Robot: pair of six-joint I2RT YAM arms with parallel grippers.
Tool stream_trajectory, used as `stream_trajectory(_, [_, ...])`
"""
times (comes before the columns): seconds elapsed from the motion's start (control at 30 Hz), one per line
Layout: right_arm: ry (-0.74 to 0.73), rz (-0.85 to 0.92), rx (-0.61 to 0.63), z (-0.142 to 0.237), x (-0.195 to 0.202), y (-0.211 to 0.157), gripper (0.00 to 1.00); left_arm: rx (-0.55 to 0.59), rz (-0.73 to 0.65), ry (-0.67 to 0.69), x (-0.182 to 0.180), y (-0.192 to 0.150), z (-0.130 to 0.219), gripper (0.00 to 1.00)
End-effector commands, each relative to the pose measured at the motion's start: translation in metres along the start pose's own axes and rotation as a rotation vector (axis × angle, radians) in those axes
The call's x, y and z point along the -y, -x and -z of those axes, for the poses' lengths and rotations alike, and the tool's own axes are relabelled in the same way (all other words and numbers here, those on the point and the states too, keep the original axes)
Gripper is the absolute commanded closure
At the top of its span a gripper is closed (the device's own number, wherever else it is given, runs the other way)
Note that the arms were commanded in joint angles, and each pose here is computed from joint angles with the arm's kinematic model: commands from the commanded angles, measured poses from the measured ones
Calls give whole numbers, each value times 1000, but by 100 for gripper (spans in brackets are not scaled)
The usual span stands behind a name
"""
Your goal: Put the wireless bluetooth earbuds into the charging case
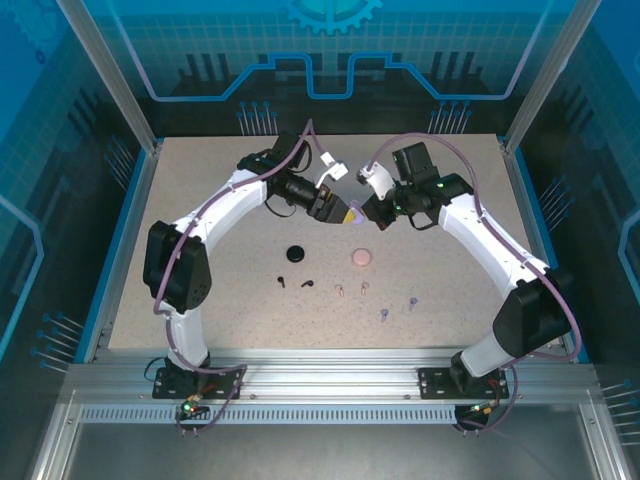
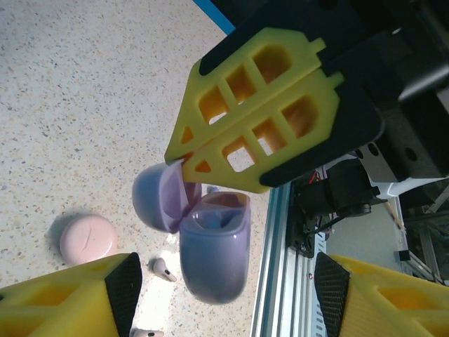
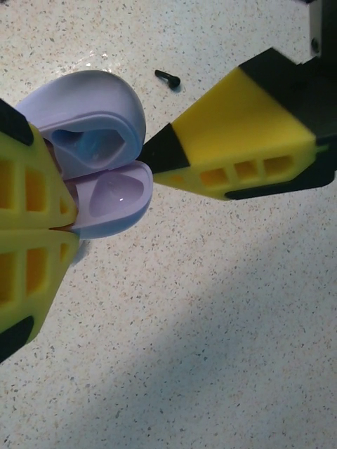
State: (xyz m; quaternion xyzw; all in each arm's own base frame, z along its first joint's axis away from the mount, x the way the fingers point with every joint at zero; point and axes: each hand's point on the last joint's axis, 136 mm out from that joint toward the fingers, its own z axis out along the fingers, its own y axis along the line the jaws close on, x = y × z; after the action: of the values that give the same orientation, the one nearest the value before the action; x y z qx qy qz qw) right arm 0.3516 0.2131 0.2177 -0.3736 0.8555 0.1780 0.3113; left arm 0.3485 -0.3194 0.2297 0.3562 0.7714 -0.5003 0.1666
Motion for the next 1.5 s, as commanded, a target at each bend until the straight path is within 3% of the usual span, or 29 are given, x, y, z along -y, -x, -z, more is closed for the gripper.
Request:
stream_trajectory(0.0, [36, 14, 19, 2, -11, 11, 100, 12, 1, -54, 6, 6, 1, 33])
stream_trajectory(0.3, [39, 18, 21, 0, -13, 14, 100, 21, 7, -75, 5, 8, -2, 45])
stream_trajectory(0.63, [29, 19, 20, 0, -11, 16, 100, 29, 27, -83, -1, 6, -8, 50])
stream_trajectory(1.0, [21, 19, 12, -1, -9, 15, 100, 27, 31, -81, -5, 2, -10, 41])
stream_trajectory(1.47, [15, 24, 11, -1, -8, 15, 100, 53, 28, -75, -9, 6, -11, 59])
